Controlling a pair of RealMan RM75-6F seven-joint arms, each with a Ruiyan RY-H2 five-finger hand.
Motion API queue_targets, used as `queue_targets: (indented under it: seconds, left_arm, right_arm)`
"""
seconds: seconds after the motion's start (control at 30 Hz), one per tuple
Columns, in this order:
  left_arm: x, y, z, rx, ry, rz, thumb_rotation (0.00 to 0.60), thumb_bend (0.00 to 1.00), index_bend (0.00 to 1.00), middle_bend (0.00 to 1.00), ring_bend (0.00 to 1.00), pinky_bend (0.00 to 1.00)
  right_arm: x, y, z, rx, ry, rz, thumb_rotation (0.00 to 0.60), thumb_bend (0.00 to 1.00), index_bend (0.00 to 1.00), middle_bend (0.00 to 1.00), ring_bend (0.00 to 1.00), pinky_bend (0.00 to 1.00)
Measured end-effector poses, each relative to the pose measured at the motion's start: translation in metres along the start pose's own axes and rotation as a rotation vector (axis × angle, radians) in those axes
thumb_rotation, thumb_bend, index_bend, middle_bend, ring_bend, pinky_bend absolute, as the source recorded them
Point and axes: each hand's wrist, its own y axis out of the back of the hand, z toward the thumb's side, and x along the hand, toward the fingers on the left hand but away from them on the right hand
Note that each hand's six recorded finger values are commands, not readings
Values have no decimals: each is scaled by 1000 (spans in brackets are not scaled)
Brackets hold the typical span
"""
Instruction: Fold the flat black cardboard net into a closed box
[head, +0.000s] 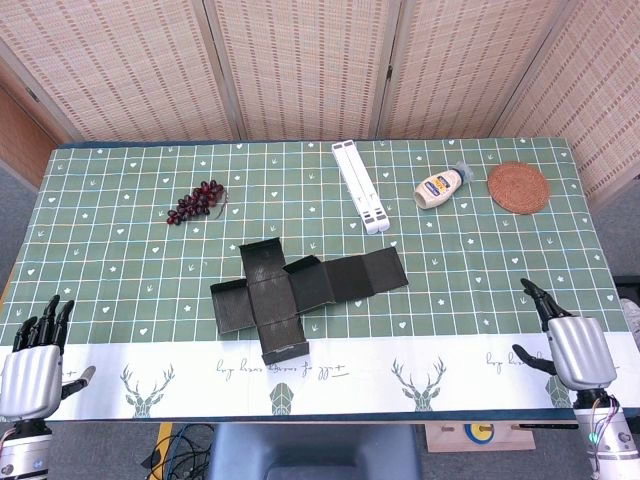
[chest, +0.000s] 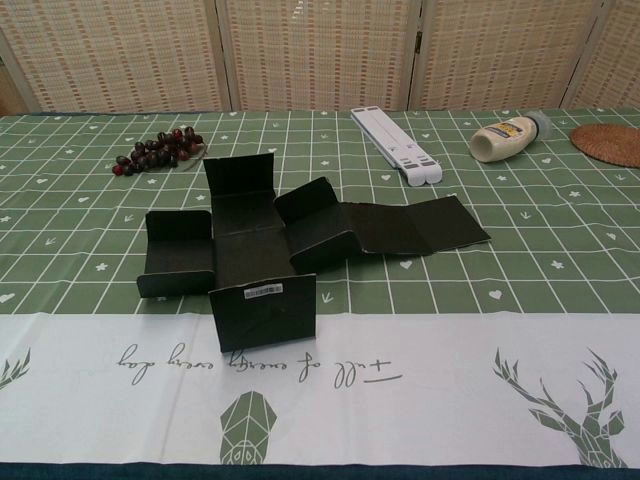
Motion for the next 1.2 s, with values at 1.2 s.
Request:
queue_targets:
  seconds: [1.2]
  left_arm:
    - [2, 4, -12, 12, 17, 4, 600, 0, 65, 10, 168, 126]
  right_arm:
    - [-170, -91, 193, 182, 292, 413, 600, 197, 0, 57, 761, 968]
